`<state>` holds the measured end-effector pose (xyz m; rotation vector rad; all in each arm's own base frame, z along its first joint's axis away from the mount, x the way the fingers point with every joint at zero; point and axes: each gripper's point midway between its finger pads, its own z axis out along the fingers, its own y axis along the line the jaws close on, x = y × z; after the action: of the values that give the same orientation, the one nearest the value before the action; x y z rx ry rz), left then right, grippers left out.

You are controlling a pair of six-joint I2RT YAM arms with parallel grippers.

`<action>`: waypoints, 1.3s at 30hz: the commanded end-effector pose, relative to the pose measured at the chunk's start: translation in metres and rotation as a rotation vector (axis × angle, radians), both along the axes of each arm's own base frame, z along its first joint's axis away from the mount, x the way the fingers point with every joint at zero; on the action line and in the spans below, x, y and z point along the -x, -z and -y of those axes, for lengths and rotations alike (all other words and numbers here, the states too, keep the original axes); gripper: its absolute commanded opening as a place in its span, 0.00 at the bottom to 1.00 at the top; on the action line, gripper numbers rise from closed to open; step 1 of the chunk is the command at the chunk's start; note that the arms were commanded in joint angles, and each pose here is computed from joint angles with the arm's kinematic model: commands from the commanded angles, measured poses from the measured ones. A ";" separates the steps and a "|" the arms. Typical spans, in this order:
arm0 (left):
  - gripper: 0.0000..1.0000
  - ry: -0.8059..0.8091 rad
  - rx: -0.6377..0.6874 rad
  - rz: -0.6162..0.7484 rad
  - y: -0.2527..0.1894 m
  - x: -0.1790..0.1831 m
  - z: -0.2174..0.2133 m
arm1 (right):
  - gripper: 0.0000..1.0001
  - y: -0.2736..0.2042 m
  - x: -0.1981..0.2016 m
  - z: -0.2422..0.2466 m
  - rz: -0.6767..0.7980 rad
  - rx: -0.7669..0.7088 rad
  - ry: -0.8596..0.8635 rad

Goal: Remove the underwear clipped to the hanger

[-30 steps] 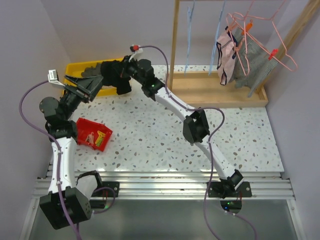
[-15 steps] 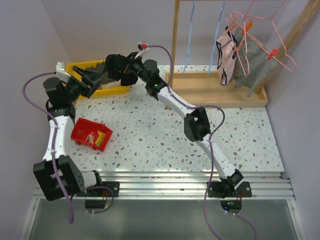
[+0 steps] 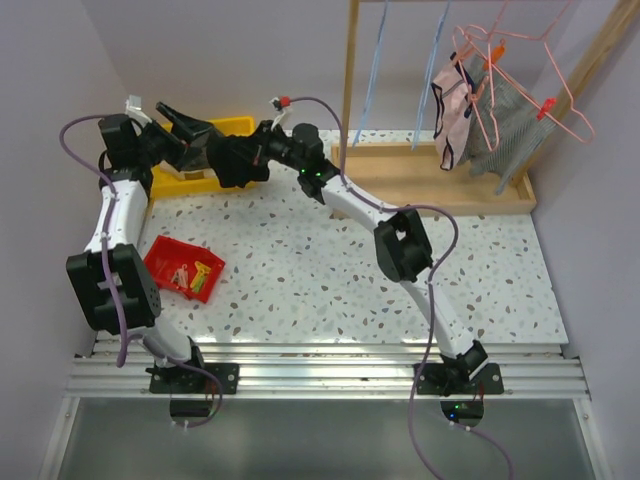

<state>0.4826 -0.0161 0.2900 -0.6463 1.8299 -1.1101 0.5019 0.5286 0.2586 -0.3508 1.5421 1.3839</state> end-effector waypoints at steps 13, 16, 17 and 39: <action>1.00 0.315 -0.034 0.367 -0.019 0.066 0.008 | 0.00 -0.123 0.114 0.037 0.022 -0.127 -0.321; 1.00 0.416 0.043 0.394 -0.023 0.085 0.026 | 0.00 -0.128 0.117 0.039 0.020 -0.134 -0.334; 1.00 0.427 0.053 0.393 -0.023 0.088 0.029 | 0.00 -0.128 0.119 0.038 0.019 -0.133 -0.341; 0.00 0.527 0.177 0.402 -0.038 0.115 0.058 | 0.02 -0.125 0.113 0.046 -0.032 -0.095 -0.275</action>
<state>0.3711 -0.0775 0.3112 -0.1389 1.6551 -1.7310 0.4002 0.4994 0.3245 -0.4901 1.5950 1.6944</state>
